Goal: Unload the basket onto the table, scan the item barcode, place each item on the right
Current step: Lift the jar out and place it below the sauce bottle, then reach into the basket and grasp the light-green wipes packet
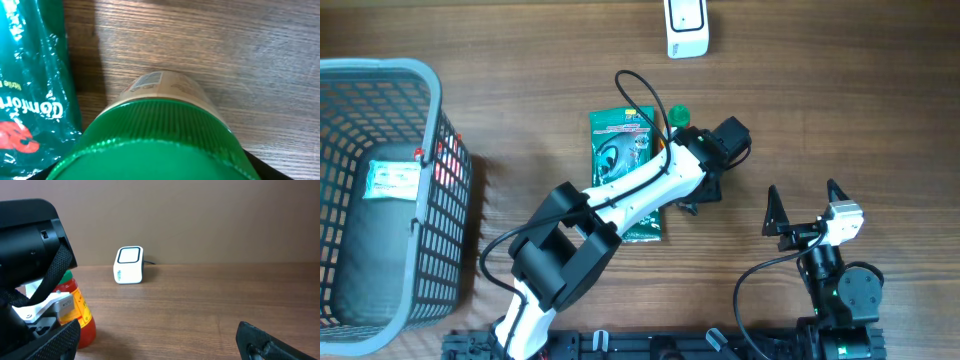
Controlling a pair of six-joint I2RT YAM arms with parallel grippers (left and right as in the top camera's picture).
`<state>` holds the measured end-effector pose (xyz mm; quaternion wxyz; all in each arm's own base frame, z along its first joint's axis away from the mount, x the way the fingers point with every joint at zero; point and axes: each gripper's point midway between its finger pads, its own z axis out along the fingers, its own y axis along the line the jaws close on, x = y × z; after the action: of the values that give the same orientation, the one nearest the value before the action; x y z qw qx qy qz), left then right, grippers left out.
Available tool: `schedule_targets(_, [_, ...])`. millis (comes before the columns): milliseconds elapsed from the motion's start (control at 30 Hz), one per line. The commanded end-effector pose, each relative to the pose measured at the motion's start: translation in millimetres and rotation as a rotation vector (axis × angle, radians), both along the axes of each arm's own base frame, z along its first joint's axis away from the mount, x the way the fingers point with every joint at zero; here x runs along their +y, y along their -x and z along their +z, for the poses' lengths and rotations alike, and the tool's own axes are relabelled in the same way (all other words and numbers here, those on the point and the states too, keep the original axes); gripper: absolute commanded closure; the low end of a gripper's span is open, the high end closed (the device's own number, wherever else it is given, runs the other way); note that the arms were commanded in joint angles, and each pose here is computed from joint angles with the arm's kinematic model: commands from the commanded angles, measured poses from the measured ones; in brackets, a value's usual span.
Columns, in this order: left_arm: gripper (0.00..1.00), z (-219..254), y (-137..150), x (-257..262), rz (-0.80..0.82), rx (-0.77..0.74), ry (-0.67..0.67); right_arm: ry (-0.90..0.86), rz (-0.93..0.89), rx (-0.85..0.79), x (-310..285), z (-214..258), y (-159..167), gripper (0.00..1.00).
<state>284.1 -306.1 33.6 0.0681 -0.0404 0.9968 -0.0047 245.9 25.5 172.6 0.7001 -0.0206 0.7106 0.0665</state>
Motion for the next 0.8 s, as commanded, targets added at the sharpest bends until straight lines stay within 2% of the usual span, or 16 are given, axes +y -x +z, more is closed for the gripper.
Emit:
schedule_targets(0, [0.13, 14.7, 0.7, 3.9, -0.001, -0.014, -0.018, 0.01, -0.006, -0.003, -0.7, 0.2, -0.2, 0.0])
schedule_targets(100, [0.01, 47.8, 5.9, 10.1, -0.001, -0.014, -0.019, 0.011, -0.006, -0.003, -0.7, 0.2, -0.2, 0.0])
schedule_targets(200, [0.0, 89.3, 6.6, 11.2, -0.004, -0.056, 0.029, 0.011, -0.006, -0.003, -0.7, 0.2, -0.2, 0.0])
schedule_targets(333, [0.0, 163.2, 5.1, 13.3, -0.051, -0.201, 0.162, 0.01, -0.006, -0.003, -0.7, 0.2, -0.2, 0.0])
schedule_targets(433, [0.0, 216.2, -1.4, 41.6, -0.01, -0.383, 0.165, 0.011, -0.006, -0.003, -0.7, 0.2, -0.2, 0.0])
schedule_targets(567, [0.0, 281.4, -6.9, 100.6, 0.096, -0.647, 0.081, 0.01, -0.006, -0.003, -0.7, 0.2, -0.2, 0.0])
schedule_targets(700, [0.0, 348.7, 0.0, 164.2, 0.244, -0.909, 0.02, 0.01, -0.006, -0.003, -0.7, 0.2, -0.2, 0.0])
schedule_targets(767, [0.0, 366.6, 5.5, 184.4, 0.295, -0.974, 0.013, 0.01, -0.006, -0.003, -0.7, 0.2, -0.2, 0.0])
